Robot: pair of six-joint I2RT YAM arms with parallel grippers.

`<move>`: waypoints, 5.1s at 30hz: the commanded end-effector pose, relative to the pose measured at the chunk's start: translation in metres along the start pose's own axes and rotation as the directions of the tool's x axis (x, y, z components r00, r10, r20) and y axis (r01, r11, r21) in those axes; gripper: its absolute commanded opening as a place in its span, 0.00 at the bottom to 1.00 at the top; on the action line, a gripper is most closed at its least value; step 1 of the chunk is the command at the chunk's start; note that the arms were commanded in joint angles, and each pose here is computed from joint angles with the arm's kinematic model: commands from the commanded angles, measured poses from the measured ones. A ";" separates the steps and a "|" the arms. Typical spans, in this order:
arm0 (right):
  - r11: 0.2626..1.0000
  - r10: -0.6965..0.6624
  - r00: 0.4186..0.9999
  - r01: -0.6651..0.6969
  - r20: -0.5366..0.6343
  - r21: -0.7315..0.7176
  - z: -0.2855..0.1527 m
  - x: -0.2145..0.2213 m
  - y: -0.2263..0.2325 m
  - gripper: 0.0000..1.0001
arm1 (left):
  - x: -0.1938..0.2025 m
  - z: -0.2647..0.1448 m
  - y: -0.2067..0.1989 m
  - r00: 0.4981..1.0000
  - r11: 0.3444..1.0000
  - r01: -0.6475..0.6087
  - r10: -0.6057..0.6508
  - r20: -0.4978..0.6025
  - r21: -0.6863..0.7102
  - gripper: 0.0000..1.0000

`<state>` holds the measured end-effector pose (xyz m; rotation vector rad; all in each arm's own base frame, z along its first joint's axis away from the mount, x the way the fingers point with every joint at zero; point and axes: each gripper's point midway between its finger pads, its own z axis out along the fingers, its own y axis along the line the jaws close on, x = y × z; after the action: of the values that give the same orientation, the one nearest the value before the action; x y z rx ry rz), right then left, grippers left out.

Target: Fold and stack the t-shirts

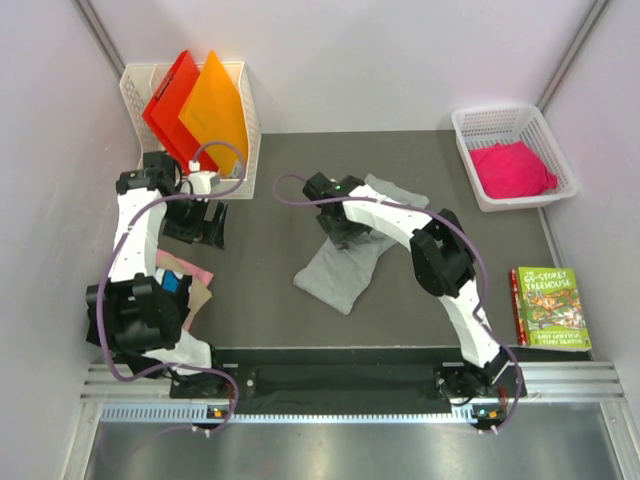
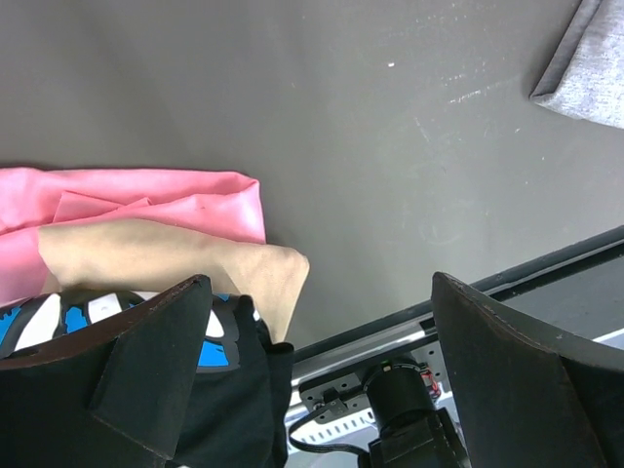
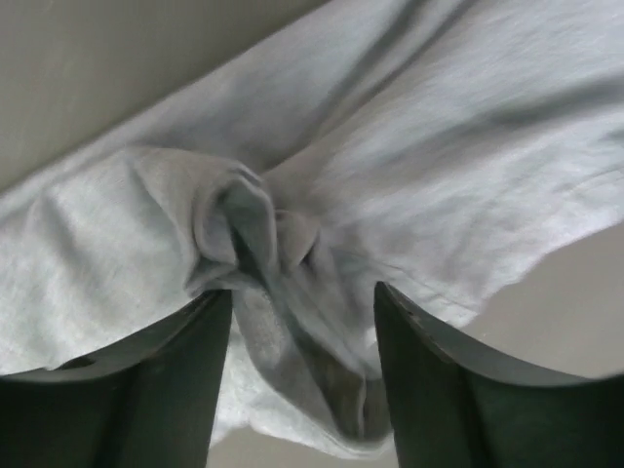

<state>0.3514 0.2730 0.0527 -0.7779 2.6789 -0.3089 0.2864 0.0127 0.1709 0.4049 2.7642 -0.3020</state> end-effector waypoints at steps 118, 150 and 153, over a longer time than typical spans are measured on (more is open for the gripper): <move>0.906 -0.284 0.940 0.327 0.188 -0.268 -0.208 0.126 0.228 0.00 | -0.011 -0.020 -0.002 0.998 1.000 -0.022 0.022 0.054 -0.011 0.99; 0.994 -0.088 0.970 0.072 0.228 0.080 -0.118 0.006 0.025 0.00 | -0.013 -0.001 0.005 1.000 1.000 0.001 -0.001 -0.009 0.015 0.99; 0.996 -0.054 0.972 0.037 0.229 0.080 -0.101 -0.008 0.015 0.00 | -0.011 0.001 0.005 1.000 1.000 0.002 -0.001 -0.017 0.021 0.99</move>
<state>0.2708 0.3041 0.1459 -0.8930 2.4703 -0.2914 0.2990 0.0141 0.1758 0.3993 2.7776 -0.3162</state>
